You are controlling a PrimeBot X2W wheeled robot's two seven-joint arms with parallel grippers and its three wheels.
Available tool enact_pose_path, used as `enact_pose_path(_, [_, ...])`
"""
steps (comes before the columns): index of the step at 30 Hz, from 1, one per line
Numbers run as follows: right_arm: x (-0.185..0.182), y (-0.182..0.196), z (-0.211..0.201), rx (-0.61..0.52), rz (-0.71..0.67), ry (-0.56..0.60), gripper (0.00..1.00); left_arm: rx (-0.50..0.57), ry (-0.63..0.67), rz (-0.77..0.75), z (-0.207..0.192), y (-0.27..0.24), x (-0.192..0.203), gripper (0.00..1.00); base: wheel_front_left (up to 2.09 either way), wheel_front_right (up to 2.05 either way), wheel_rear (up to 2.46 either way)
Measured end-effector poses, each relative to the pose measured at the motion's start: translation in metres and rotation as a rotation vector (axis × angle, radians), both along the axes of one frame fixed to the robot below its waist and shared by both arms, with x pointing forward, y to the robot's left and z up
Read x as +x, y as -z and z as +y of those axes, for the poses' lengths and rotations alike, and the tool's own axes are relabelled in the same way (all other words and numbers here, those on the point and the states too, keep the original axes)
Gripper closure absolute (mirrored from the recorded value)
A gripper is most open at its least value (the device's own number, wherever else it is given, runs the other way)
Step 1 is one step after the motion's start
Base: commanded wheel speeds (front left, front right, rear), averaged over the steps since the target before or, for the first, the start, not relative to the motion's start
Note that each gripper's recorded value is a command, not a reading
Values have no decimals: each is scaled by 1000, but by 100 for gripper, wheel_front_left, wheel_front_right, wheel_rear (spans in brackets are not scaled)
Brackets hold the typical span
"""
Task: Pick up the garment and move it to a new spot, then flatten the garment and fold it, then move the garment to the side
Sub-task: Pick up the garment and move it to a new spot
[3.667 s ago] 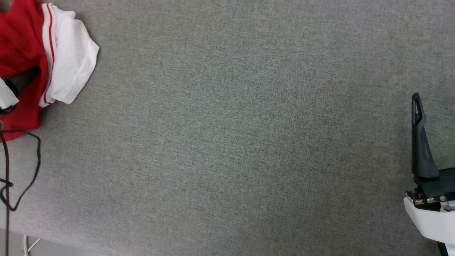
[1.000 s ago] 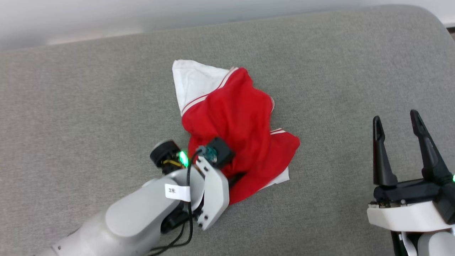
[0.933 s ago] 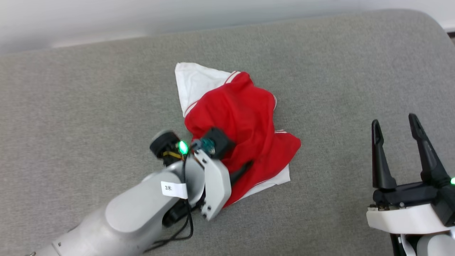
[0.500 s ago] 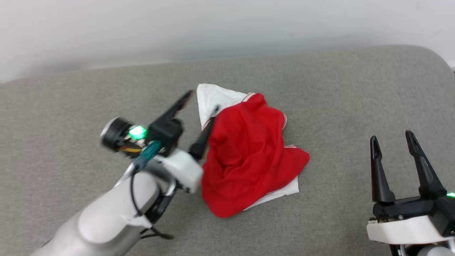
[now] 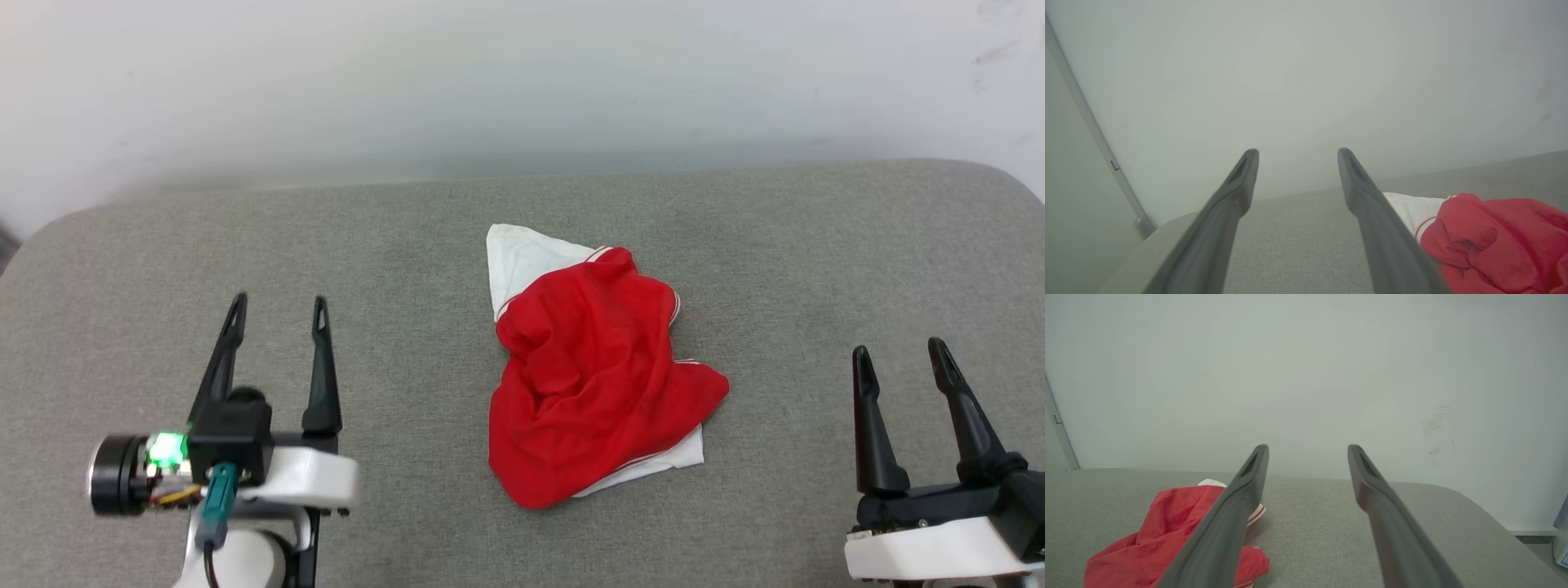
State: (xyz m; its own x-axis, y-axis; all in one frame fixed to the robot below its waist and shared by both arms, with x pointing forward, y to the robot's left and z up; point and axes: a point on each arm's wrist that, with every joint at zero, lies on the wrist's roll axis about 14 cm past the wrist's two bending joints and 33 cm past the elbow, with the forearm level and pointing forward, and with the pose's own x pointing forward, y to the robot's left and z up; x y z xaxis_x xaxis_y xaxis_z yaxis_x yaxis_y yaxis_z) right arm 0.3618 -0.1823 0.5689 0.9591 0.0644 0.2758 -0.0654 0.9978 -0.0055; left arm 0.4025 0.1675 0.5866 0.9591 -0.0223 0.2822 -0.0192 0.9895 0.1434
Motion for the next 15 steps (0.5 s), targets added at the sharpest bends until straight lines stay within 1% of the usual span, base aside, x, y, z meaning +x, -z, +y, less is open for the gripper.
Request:
enact_pose_path(4, [-3,8,-1,26,26,-1,0,-18,-44,16,10,11,-17,0,0,0,0])
enact_pose_path(15, [-12,39,4,60,123,-16,0,-79,-76,94,19,43,-49,0,0,0,0])
